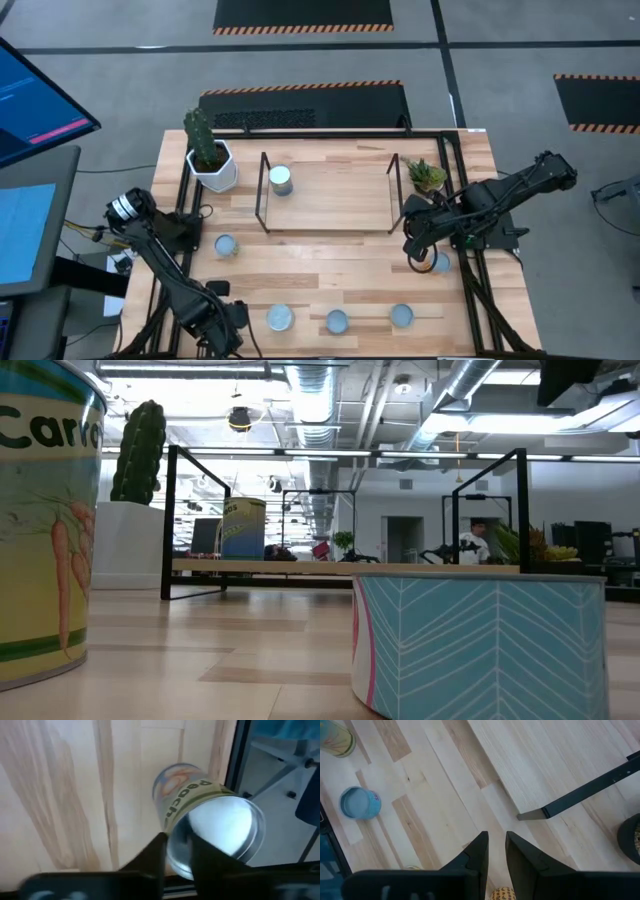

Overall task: Pick and place cans onto a shelf
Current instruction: Put the canned peaches on the shelf

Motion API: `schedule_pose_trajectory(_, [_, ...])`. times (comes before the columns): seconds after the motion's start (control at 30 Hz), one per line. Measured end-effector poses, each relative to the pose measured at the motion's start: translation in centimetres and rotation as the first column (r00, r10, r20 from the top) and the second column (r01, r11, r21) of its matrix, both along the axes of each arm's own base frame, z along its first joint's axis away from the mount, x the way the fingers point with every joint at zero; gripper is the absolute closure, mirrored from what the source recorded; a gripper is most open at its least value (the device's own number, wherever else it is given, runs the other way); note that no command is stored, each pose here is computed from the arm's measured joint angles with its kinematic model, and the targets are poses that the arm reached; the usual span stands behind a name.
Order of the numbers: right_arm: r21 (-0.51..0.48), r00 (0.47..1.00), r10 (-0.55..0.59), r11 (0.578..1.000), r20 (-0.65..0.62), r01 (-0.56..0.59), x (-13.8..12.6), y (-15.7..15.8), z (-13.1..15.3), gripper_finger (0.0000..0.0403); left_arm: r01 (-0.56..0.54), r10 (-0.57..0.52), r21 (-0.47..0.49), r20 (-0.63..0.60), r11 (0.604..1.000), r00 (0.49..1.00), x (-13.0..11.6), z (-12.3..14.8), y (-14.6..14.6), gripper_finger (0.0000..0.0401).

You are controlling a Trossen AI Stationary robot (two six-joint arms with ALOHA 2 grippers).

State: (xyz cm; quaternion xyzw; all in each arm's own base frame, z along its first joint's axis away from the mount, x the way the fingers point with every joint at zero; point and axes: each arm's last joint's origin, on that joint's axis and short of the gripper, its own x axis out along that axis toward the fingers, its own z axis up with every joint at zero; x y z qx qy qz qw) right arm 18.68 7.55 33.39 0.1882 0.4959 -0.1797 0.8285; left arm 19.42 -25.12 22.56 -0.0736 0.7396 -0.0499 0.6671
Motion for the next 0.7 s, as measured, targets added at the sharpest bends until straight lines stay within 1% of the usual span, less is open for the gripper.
schedule_pose_trajectory(0.03, [0.000,1.000,0.000,1.000,0.000,0.000,0.0,0.0,0.0,0.0313,-0.004,0.004,0.002,-0.006,1.000,1.000,0.1,0.0,0.1,0.0384])
schedule_pose_trajectory(0.07, [0.000,1.000,0.000,1.000,0.000,0.000,0.0,0.0,0.0,0.0313,-0.009,0.009,0.002,-0.009,1.000,1.000,0.1,0.0,0.2,0.0390])
schedule_pose_trajectory(0.13, [0.001,1.000,0.001,1.000,0.000,-0.001,0.0,0.0,0.0,0.0313,-0.030,0.030,0.002,-0.013,1.000,0.999,0.4,0.0,0.4,0.0396])
schedule_pose_trajectory(0.23, [0.005,1.000,0.005,1.000,-0.003,-0.005,0.0,0.0,0.0,0.0313,-0.062,0.060,-0.038,-0.042,0.997,0.997,0.7,0.3,0.9,0.0400])
schedule_pose_trajectory(0.3, [0.014,1.000,0.010,1.000,-0.007,-0.010,0.0,0.0,0.0,0.0313,-0.100,0.098,-0.054,-0.031,0.994,0.995,1.0,0.9,1.4,0.0401])
schedule_pose_trajectory(0.43, [0.017,1.000,0.017,1.000,-0.013,-0.016,-0.1,0.1,0.0,0.0313,-0.177,0.181,-0.122,0.022,0.977,0.983,0.6,3.8,3.1,0.0401])
schedule_pose_trajectory(0.6, [0.017,0.999,0.045,0.999,-0.013,-0.044,-0.3,0.6,0.0,0.0313,-0.281,0.300,-0.185,0.083,0.942,0.950,-0.4,7.4,6.1,0.0401])
schedule_pose_trajectory(0.7, [0.019,0.998,0.065,0.998,-0.013,-0.065,-0.5,1.1,0.0,0.0313,-0.334,0.363,-0.189,0.145,0.923,0.921,-0.8,8.9,8.1,0.0401])
